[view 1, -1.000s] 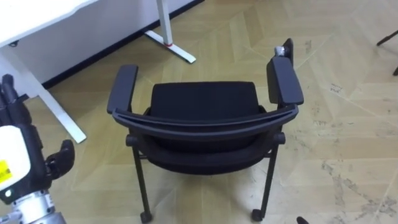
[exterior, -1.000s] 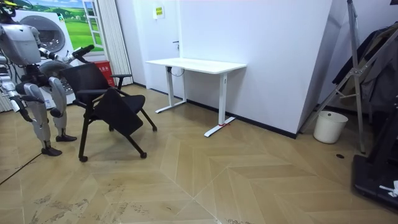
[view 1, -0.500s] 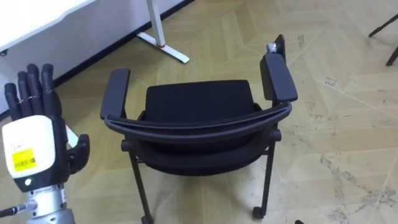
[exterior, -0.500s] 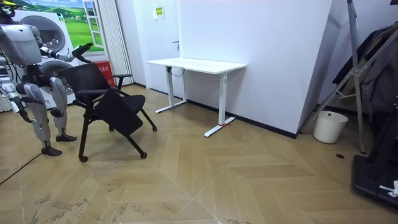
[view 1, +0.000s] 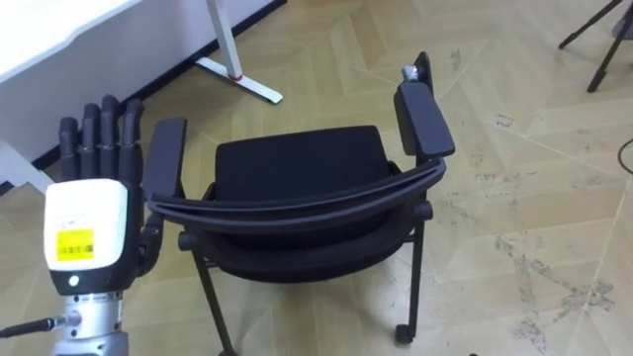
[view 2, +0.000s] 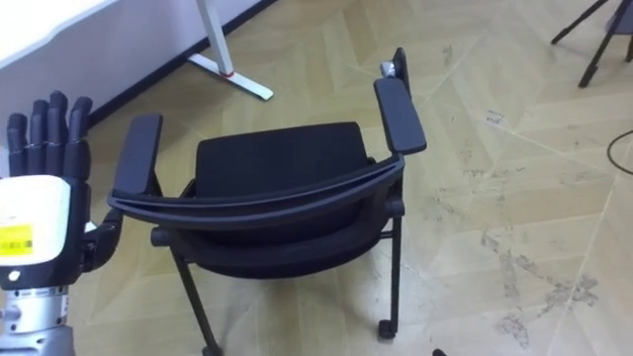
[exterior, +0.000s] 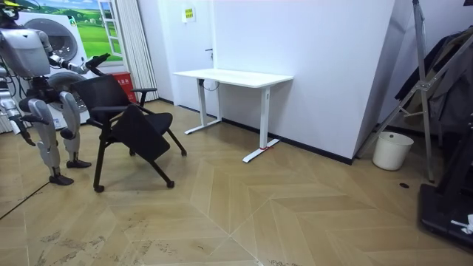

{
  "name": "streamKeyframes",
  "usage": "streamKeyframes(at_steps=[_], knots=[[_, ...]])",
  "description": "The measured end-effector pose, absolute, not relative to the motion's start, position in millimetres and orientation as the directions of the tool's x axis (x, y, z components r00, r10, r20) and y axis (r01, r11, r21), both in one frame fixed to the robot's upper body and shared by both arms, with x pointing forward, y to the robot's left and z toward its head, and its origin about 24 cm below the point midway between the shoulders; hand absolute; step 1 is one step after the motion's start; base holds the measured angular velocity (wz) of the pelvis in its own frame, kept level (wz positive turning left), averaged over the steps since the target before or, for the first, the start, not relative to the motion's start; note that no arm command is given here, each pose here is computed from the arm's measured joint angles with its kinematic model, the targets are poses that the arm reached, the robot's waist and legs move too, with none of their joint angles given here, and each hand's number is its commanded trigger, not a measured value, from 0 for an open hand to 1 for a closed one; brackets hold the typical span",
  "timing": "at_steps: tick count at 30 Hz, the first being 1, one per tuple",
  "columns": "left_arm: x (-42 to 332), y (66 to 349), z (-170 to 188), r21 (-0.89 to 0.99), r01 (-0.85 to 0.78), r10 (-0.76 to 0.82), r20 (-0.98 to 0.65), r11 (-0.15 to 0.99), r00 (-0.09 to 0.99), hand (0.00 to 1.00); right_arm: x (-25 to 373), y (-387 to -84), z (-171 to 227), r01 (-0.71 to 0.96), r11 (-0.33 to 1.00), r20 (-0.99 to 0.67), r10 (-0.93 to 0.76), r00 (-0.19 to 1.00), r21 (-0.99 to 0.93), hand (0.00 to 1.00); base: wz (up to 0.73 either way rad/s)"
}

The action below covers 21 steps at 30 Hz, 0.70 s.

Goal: Push chair

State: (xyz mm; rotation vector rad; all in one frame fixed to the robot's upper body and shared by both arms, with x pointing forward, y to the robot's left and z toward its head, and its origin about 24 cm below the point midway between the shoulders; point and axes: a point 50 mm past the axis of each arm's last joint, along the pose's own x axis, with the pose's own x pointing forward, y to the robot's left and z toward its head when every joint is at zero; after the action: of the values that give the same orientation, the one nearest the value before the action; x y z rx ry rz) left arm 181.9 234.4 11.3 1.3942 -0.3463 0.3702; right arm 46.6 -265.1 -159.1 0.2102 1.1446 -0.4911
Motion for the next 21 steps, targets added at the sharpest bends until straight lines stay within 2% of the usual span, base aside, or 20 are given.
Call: streamKeyframes(at_steps=[8, 21], knots=[[186.9, 225.8, 16.7, 0.907, -0.406, -0.041, 0.413, 0.113, 0.91, 0.0, 50.6, -264.4, -158.8, 0.494, 0.867, -0.906, -0.259, 0.335, -0.065, 0.0, 0.01], [194.2, 216.5, 12.4, 0.942, -0.326, -0.075, 0.332, 0.08, 0.94, 0.0, 49.2, -260.3, -160.8, 0.464, 0.885, -0.921, -0.207, 0.331, -0.032, 0.0, 0.01]])
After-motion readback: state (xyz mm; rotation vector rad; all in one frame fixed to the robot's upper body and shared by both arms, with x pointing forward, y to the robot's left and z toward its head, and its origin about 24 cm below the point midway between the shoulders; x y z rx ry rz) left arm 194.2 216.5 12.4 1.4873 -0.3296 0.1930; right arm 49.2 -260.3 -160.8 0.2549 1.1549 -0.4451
